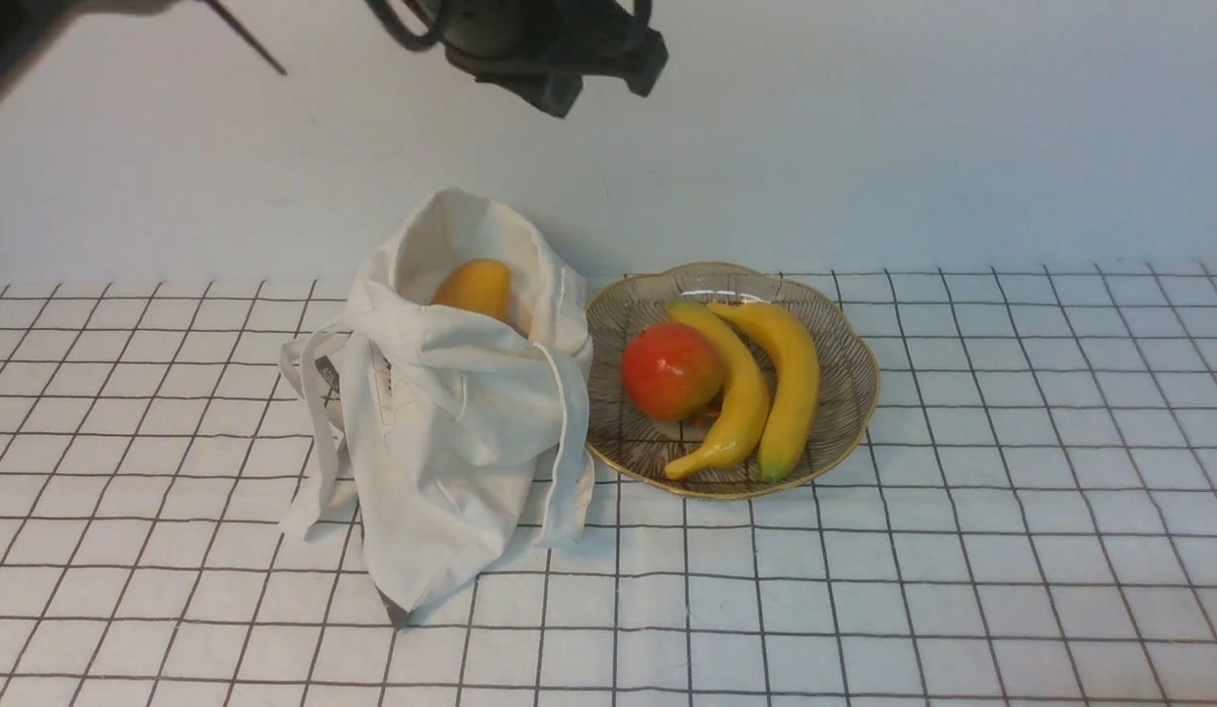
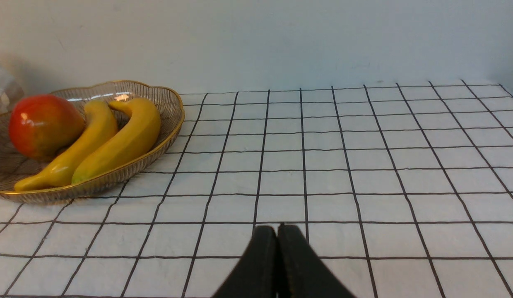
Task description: Take the fruit out of the bag on the white checkered tablecloth and place them on the plate.
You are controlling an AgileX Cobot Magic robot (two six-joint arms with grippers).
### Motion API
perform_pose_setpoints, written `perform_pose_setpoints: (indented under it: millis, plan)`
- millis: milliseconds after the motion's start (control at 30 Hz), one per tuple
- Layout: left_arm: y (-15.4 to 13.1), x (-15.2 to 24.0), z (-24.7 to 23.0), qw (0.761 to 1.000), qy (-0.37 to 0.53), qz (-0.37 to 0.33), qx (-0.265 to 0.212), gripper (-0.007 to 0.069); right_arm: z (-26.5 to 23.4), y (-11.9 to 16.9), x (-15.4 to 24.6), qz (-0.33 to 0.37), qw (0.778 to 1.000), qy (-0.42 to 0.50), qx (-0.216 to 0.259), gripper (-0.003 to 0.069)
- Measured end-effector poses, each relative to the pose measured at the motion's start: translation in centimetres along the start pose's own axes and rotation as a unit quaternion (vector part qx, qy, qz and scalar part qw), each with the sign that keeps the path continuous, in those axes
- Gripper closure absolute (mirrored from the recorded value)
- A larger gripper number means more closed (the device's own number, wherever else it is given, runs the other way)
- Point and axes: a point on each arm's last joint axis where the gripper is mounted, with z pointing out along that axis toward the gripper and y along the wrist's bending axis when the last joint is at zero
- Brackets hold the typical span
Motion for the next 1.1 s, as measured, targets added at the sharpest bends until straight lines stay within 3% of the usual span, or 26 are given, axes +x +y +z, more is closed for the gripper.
perform_pose_setpoints:
  millis: [167,367,567,667,767,867,1100]
  plan:
    - [0.3,4.0,-3.6,1.000,0.024,0.005,-0.007,0.0633,0.0,0.0,0.0,0.000,1.000,0.000,0.000,0.0673]
    - [0.4,12.9,-8.7,0.998,0.047,-0.027,-0.016,0.0633,0.0,0.0,0.0,0.000,1.000,0.000,0.000,0.0673]
    - [-0.4,21.6,-10.9,0.992,-0.090,-0.088,0.013,0.0633,0.0,0.0,0.0,0.000,1.000,0.000,0.000,0.0673]
    - [-1.1,26.7,-10.8,0.969,-0.212,-0.122,0.036,0.0633,0.0,0.0,0.0,0.000,1.000,0.000,0.000,0.0673]
    - [-1.5,30.8,-10.0,0.948,-0.269,-0.161,0.053,0.0633,0.0,0.0,0.0,0.000,1.000,0.000,0.000,0.0673]
    - [-1.6,32.9,-9.6,0.940,-0.281,-0.183,0.057,0.0633,0.0,0.0,0.0,0.000,1.000,0.000,0.000,0.0673]
    - [-1.3,33.9,-8.8,0.947,-0.278,-0.160,0.026,0.0633,0.0,0.0,0.0,0.000,1.000,0.000,0.000,0.0673]
